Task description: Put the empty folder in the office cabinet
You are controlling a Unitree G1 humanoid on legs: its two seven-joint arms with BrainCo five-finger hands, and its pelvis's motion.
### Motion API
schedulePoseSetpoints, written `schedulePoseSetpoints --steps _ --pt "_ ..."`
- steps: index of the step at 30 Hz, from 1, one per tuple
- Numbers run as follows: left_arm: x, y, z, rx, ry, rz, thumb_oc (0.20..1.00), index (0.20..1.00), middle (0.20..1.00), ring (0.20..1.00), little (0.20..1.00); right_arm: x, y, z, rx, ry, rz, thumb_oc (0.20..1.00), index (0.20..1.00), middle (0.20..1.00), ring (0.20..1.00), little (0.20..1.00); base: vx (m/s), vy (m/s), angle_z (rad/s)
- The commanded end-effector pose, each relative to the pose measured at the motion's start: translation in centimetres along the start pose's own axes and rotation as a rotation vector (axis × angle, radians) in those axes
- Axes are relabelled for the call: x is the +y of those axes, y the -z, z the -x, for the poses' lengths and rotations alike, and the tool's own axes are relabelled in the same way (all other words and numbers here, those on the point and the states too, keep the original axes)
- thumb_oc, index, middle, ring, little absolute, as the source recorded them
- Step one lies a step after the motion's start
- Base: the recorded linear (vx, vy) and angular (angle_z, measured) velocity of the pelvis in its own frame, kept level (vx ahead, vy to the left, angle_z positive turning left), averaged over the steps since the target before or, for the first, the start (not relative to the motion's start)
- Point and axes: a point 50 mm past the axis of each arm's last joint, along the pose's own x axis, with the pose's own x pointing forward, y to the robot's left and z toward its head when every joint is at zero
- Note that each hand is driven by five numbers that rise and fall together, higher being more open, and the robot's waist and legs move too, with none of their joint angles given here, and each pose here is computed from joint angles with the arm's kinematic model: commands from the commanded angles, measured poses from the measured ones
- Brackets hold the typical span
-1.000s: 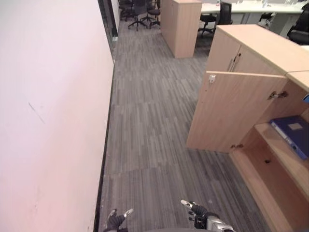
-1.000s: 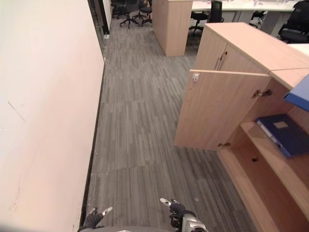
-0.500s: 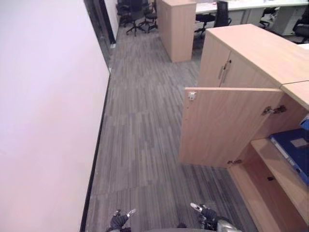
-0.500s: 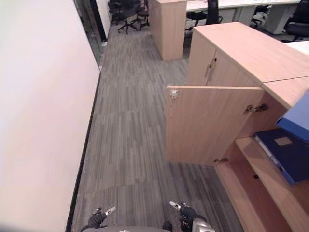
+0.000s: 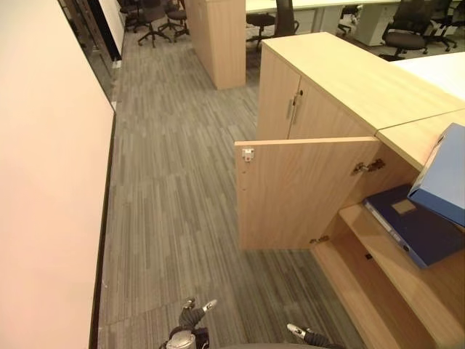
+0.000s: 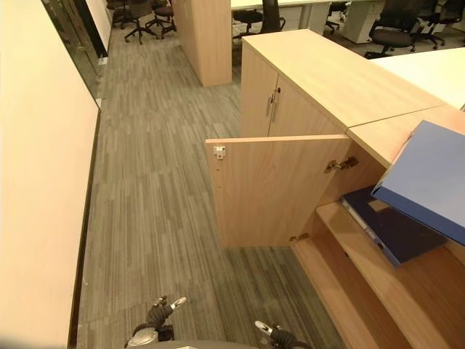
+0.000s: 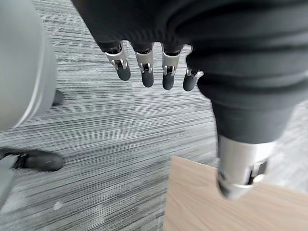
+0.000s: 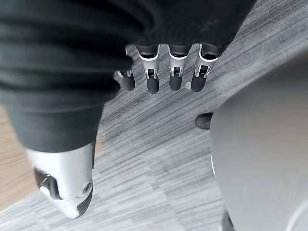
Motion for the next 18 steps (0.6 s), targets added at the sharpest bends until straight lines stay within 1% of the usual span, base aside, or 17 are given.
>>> schedulePoseSetpoints --steps 1,4,8,11,12,13,17,18 --pt "0.9 1.9 0.6 0.037 -0.022 -0.032 1.000 1.000 1.000 1.000 1.000 0.1 1.6 0.1 0.061 0.000 -0.009 1.000 1.000 1.000 1.000 1.000 0.05 0.037 -1.10" --pt "0.9 2.9 1.0 0.081 -0.025 -0.024 1.000 1.000 1.000 1.000 1.000 0.5 0.7 -0.1 0.029 0.005 -0.009 1.000 1.000 1.000 1.000 1.000 0.10 0.176 -1.40" --pt "0.8 3.0 0.9 0.094 -0.018 -0.031 1.000 1.000 1.000 1.000 1.000 0.9 0.1 -0.2 0.004 -0.005 -0.030 1.000 1.000 1.000 1.000 1.000 0.00 0.197 -0.81" --pt "0.5 2.6 0.7 0.091 0.004 -0.047 1.000 1.000 1.000 1.000 1.000 1.4 -0.5 -0.4 -0.010 -0.002 -0.014 1.000 1.000 1.000 1.000 1.000 0.00 0.263 -0.50" --pt "-0.4 1.7 0.4 0.062 0.050 -0.056 1.000 1.000 1.000 1.000 1.000 1.1 -1.1 -0.4 -0.030 0.041 0.000 1.000 1.000 1.000 1.000 1.000 0.00 0.268 -0.78" --pt "-0.4 1.7 0.4 0.062 0.050 -0.056 1.000 1.000 1.000 1.000 1.000 1.1 -1.1 -0.4 -0.030 0.041 0.000 1.000 1.000 1.000 1.000 1.000 -0.04 0.296 -0.90" --pt "-2.1 -0.6 0.3 -0.030 0.156 -0.077 1.000 1.000 1.000 1.000 1.000 1.0 -2.1 -0.4 -0.068 0.079 -0.006 1.000 1.000 1.000 1.000 1.000 -0.05 0.209 -0.62" --pt "-2.8 -1.7 0.3 -0.071 0.201 -0.109 1.000 1.000 1.000 1.000 1.000 1.3 -2.5 -0.5 -0.080 0.076 -0.009 1.000 1.000 1.000 1.000 1.000 -0.05 0.182 -0.63"
